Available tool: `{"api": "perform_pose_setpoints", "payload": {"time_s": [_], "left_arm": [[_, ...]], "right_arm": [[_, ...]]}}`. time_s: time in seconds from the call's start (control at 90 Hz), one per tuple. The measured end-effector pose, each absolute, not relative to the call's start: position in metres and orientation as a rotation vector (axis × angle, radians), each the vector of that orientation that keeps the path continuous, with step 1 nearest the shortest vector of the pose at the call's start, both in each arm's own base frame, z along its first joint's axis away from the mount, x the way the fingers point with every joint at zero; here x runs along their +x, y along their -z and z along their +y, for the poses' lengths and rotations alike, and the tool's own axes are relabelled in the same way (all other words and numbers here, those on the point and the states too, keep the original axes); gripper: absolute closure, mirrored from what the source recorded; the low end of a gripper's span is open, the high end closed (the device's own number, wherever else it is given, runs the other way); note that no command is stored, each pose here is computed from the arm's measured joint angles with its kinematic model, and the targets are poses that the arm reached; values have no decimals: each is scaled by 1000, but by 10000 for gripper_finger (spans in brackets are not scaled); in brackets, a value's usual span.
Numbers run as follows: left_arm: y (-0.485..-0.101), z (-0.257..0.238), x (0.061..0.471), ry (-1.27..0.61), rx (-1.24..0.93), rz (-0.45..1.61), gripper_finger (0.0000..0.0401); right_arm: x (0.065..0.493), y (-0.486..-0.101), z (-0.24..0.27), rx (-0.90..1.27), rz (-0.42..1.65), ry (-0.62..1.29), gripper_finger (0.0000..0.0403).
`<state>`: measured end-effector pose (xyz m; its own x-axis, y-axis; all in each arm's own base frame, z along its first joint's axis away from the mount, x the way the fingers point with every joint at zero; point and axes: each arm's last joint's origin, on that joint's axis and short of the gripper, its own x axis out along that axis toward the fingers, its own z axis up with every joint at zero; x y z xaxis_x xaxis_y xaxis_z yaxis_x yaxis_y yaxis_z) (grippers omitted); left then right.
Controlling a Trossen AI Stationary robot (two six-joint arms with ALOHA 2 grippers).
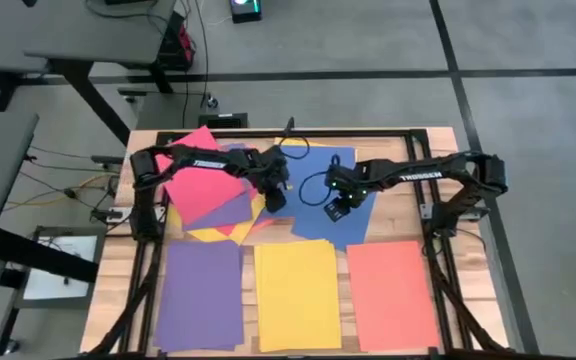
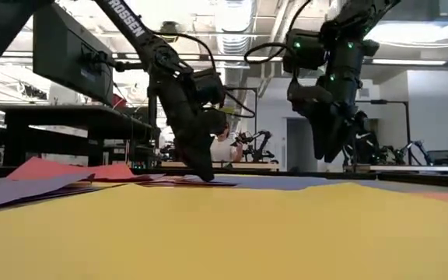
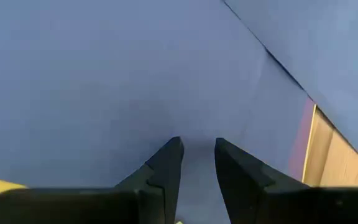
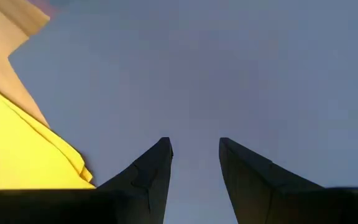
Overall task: Organize paper
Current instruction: Move the blue paper to the top right of the table
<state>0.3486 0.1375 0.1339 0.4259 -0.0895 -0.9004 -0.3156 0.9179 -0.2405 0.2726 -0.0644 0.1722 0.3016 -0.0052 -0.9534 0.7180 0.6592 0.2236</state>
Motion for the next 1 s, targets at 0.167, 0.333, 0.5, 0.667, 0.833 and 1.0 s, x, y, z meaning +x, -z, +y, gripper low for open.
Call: {"api": "perform_pose_setpoints", "payload": {"time_s": [0.167, 0.333, 0.5, 0.667, 0.833, 1.0], "left_arm": [[-130, 133, 335, -134, -450, 1272, 319], [-129, 131, 330, -121, -452, 1325, 319], [-128, 131, 330, -129, -462, 1324, 319], [-128, 131, 330, -129, -466, 1325, 319], [-127, 131, 330, -136, -475, 1326, 319], [-128, 130, 331, -128, -484, 1324, 319]], "right_arm": [[252, -151, -69, 768, 1273, 591, 276], [232, -143, -79, 748, 1399, 628, 276], [215, -138, -100, 717, 1438, 636, 276], [203, -141, -124, 767, 1434, 697, 276], [205, -159, -141, 819, 1380, 757, 276], [234, -175, -137, 741, 1199, 649, 276]]}}
